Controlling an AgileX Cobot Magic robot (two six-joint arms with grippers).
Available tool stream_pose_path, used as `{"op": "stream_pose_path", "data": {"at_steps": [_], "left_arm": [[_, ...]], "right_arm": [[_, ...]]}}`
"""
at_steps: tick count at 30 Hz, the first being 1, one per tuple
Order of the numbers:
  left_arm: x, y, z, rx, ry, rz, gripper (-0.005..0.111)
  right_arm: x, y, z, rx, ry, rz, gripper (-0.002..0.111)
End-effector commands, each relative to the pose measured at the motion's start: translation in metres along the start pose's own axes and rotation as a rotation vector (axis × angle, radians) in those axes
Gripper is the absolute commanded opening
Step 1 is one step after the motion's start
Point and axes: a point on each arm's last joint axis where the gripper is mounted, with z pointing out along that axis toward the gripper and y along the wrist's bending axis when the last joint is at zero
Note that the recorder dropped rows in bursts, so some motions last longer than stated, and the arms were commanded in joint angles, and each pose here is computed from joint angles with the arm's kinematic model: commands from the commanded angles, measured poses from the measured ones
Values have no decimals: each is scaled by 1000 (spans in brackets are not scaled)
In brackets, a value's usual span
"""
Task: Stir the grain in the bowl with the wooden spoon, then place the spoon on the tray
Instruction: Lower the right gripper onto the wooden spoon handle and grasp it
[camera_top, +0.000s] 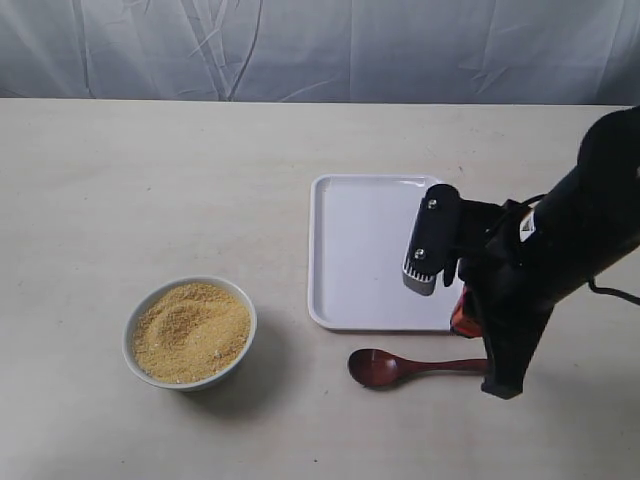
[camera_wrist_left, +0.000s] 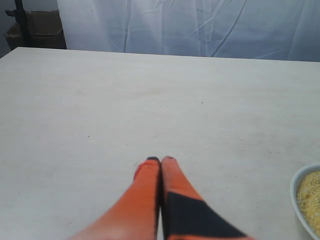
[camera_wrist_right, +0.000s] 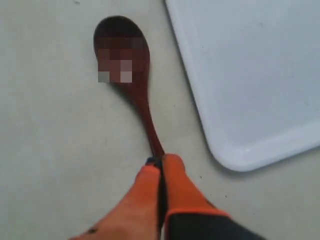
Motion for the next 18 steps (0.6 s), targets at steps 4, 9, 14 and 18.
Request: {"op": "stream_pose_path", "data": {"at_steps": [4, 9, 14, 18], "left_arm": [[1, 0, 0, -2, -6, -2, 0], [1, 0, 0, -2, -6, -2, 0], [1, 0, 0, -2, -6, -2, 0], [1, 0, 0, -2, -6, -2, 0]], "right_arm": [[1, -7, 22, -11, 59, -59, 36], [2, -10, 39, -30, 94, -100, 42], [3, -13, 52, -34, 98, -113, 42], [5, -12, 60, -63, 118, -178, 42]]}}
